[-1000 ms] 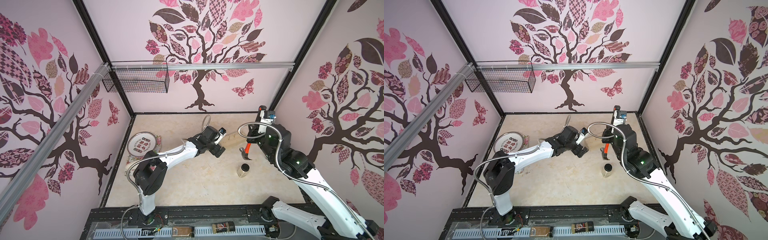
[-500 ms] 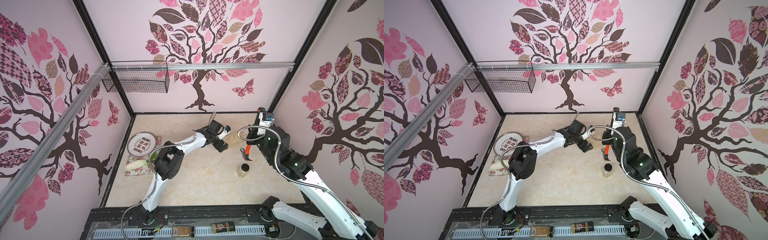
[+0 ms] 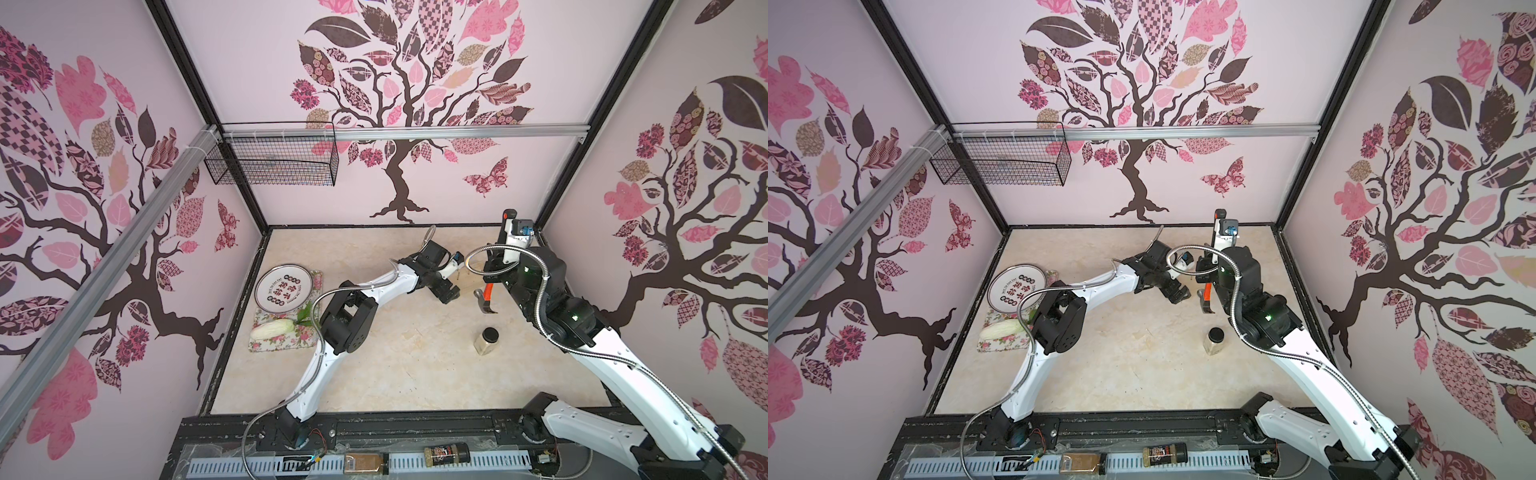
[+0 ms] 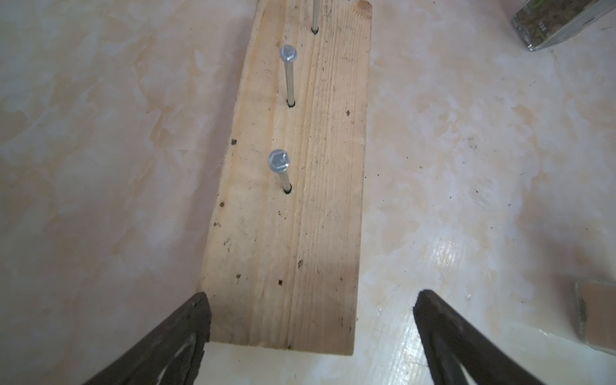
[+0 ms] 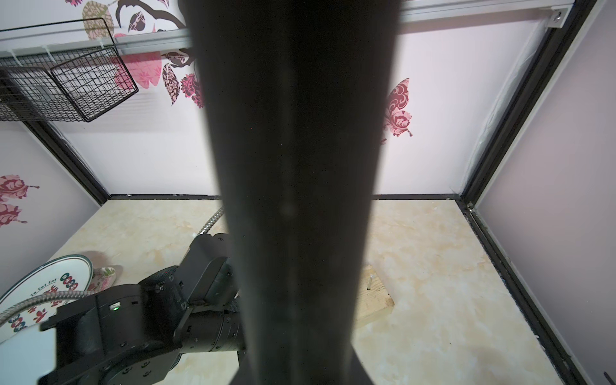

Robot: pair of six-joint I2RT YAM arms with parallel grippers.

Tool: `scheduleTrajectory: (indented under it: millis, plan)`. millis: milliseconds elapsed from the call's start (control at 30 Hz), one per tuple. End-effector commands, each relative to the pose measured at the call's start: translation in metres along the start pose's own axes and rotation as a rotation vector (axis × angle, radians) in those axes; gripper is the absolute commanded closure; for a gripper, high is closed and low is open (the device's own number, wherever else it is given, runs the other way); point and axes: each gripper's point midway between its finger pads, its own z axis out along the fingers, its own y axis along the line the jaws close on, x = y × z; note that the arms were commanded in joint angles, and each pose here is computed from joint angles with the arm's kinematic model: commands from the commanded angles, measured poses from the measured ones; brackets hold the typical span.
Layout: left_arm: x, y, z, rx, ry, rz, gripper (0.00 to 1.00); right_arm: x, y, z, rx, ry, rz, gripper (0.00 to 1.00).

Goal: Use a claw hammer to pull out a nail
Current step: Move the mounting plate to the center of the board.

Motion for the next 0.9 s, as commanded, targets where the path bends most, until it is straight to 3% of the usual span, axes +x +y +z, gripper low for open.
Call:
scheduleTrajectory:
  millis: [0,600,867]
  plan:
    - [-0.009,0.012,0.006,-0.043,-0.02,-0.005,0.02,-0.043,0.006,-0.008,-0.036,-0.137,0.036,0.82]
    - [0.021,-0.002,0.04,-0.176,0.104,0.017,0.09,-0.04,0.007,-0.002,-0.059,-0.133,-0.002,0.82]
    - [0.007,-0.004,0.037,-0.183,0.04,-0.084,0.28,-0.041,0.004,-0.008,-0.062,-0.138,0.021,0.82]
